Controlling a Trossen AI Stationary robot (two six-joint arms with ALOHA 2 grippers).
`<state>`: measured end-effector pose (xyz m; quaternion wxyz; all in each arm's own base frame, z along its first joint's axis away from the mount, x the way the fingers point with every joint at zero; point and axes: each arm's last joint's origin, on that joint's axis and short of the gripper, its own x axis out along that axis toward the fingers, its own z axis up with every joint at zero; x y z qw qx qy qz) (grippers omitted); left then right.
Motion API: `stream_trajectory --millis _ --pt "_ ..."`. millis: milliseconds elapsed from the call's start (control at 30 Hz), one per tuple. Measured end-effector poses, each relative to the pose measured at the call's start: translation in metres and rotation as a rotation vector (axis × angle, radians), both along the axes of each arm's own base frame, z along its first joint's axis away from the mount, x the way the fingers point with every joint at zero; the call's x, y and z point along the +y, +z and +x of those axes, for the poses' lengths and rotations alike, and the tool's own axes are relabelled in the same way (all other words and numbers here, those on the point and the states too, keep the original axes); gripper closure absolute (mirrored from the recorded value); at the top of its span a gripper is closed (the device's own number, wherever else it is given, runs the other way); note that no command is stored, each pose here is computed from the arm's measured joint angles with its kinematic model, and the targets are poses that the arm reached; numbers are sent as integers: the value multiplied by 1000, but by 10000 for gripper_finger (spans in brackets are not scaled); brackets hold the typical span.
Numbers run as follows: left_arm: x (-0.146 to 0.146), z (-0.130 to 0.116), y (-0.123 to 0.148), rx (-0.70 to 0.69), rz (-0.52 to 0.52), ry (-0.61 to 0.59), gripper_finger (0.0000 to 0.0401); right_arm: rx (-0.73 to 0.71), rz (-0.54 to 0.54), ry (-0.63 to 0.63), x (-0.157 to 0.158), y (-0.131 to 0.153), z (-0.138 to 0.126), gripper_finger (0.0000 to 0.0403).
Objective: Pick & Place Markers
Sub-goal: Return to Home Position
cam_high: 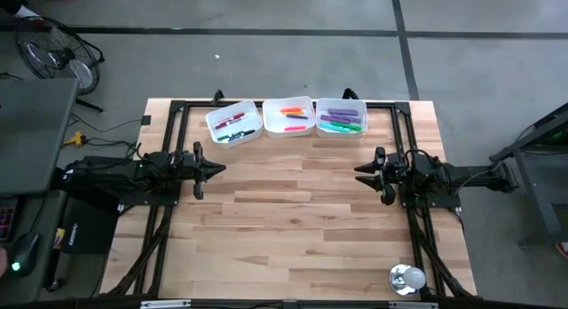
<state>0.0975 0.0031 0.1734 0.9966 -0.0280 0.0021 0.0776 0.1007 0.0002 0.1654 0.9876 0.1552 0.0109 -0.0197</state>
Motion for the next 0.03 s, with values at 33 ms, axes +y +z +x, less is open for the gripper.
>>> stream_trajectory --millis 33 --pt "0 0 0 0 0 0 394 0 0 0 0 0 0 258"
